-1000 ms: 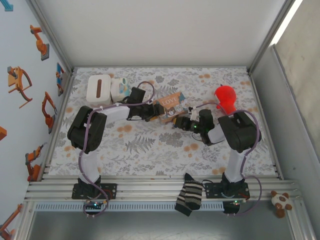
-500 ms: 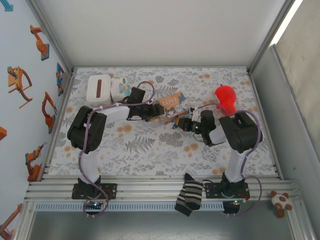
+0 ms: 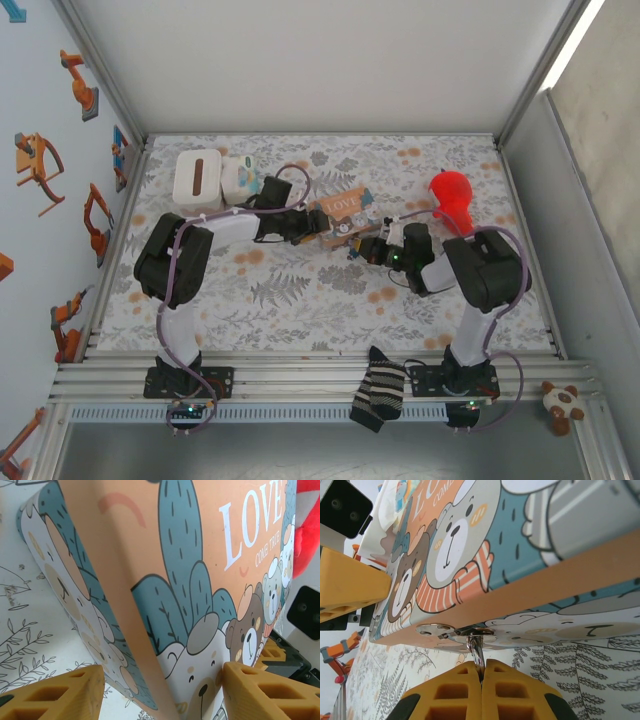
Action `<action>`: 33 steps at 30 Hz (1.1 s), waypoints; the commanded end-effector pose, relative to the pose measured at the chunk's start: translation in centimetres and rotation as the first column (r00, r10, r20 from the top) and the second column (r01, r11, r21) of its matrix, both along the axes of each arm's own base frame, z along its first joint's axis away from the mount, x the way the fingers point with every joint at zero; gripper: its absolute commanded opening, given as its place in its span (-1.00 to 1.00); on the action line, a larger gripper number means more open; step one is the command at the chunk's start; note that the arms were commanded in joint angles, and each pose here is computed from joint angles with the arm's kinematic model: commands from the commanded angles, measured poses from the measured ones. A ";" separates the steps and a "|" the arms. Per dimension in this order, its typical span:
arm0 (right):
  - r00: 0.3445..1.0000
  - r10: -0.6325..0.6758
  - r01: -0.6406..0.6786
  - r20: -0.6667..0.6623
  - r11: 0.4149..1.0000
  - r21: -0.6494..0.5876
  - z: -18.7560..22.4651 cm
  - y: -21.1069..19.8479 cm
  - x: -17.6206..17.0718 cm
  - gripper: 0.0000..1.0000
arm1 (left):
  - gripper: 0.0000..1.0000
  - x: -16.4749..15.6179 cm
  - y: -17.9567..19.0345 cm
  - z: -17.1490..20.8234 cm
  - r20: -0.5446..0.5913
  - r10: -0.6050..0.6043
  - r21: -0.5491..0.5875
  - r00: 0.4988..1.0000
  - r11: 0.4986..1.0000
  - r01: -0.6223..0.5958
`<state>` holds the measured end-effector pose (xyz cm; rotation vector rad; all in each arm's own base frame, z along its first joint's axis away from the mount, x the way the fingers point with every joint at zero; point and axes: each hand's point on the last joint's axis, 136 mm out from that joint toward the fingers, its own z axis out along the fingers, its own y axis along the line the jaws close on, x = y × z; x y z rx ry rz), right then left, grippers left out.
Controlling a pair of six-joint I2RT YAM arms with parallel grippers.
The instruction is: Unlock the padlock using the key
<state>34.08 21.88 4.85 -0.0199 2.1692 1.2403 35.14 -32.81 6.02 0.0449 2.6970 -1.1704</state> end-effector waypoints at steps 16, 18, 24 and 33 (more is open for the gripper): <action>0.968 -0.250 0.248 0.011 0.966 0.067 3.0 -3.9 3.1 -1.00 | 0.23 -2.7 4.2 -5.5 -0.127 0.061 0.177 0.990 0.983 -0.038; 0.959 -0.283 0.283 -0.002 0.957 0.060 2.6 -4.5 3.2 -1.00 | 0.23 -2.7 4.3 -5.6 -0.128 0.061 0.183 0.990 0.982 -0.037; 0.948 -0.319 0.319 0.001 0.946 0.054 2.8 -5.7 2.9 -1.00 | 0.23 -2.4 4.0 -4.7 -0.114 0.056 0.161 0.992 0.986 -0.037; 0.984 -0.175 0.174 0.007 0.969 -0.176 4.9 -6.2 -1.7 -1.00 | 0.30 -0.8 5.7 3.9 0.132 0.055 0.116 0.990 0.991 -0.070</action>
